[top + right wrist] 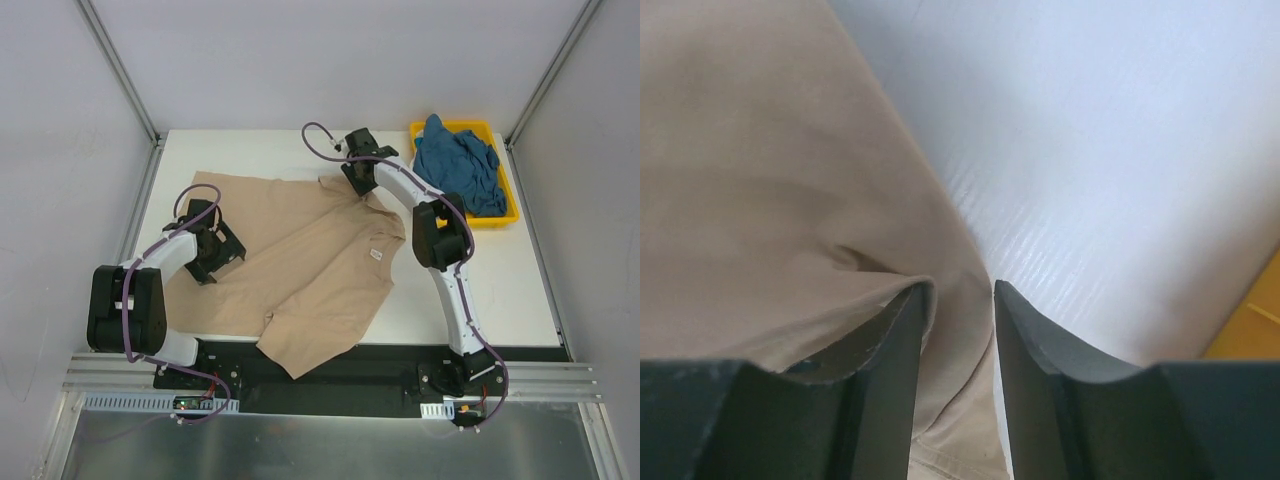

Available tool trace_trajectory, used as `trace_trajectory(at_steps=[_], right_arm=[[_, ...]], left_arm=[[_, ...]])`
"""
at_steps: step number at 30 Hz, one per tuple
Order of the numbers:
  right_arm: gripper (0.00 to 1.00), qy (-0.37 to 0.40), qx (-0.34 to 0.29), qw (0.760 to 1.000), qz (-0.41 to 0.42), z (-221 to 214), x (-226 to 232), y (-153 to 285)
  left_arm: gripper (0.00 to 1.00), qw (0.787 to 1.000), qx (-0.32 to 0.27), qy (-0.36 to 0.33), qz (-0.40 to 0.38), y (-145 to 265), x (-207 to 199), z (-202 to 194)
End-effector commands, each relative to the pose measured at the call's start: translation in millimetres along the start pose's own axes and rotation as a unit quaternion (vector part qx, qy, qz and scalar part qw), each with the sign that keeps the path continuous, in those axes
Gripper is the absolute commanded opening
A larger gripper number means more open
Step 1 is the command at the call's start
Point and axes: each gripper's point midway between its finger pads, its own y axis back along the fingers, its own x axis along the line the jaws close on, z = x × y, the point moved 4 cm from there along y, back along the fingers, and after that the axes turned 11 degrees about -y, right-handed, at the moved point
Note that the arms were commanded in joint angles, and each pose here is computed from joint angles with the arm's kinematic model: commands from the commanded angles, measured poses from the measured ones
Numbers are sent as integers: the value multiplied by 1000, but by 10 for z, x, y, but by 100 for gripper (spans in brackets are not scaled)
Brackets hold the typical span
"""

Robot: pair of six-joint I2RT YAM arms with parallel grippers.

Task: Fold and stack the t-shirts
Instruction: Flatten out the tshirt

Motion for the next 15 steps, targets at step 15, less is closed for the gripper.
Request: trace_trajectory(at_steps=[15], right_arm=[[49,-50,-119,991,-44,688,-525,178]], left_arm=[[99,998,21,-9,51,55,248,-169]])
